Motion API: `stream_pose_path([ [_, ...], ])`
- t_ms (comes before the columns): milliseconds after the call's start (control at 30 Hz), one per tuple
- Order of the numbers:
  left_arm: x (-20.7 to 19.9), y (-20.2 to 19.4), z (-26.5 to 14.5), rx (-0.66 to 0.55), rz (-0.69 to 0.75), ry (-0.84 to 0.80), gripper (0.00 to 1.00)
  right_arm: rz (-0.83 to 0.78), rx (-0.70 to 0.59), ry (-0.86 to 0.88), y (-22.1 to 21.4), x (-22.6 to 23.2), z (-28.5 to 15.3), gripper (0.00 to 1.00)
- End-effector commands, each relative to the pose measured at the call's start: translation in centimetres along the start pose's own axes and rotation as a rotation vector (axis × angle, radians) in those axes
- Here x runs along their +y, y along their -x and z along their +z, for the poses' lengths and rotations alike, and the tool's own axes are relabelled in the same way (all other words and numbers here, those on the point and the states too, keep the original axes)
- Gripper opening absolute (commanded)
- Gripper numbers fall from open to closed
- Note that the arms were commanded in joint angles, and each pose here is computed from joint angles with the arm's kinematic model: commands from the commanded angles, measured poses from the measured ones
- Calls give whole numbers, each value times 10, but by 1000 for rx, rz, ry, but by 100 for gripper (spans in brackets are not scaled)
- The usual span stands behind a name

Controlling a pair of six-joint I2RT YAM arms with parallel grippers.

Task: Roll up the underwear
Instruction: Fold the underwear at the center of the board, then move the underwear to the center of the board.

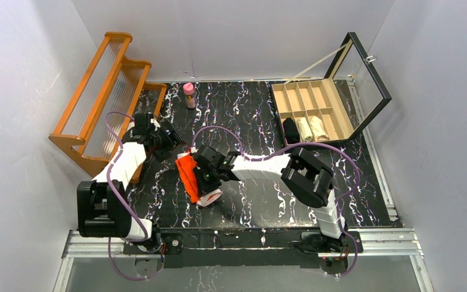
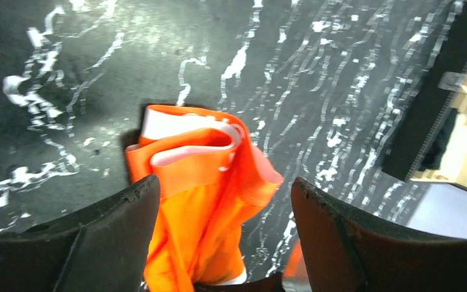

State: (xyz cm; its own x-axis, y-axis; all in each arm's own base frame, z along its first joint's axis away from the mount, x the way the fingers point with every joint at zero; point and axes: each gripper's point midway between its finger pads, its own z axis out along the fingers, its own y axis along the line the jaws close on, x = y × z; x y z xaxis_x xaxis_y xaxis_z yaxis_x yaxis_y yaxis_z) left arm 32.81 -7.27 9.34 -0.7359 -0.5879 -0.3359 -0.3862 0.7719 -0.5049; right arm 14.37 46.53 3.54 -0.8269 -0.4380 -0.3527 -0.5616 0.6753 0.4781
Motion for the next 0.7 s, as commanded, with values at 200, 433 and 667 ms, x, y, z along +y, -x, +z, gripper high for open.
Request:
stream_pose_path([
  [200,-37,-30,10,159,-33,-274,68,3,2,-6,-5,-4,-5,10],
  [433,-35,-39,21,201,19,-274,61,6,-1,-3,-4,-4,-5,11],
  [667,-37,-42,29,199,78,-248,41,5,-1,-9,-4,-4,-6,11],
])
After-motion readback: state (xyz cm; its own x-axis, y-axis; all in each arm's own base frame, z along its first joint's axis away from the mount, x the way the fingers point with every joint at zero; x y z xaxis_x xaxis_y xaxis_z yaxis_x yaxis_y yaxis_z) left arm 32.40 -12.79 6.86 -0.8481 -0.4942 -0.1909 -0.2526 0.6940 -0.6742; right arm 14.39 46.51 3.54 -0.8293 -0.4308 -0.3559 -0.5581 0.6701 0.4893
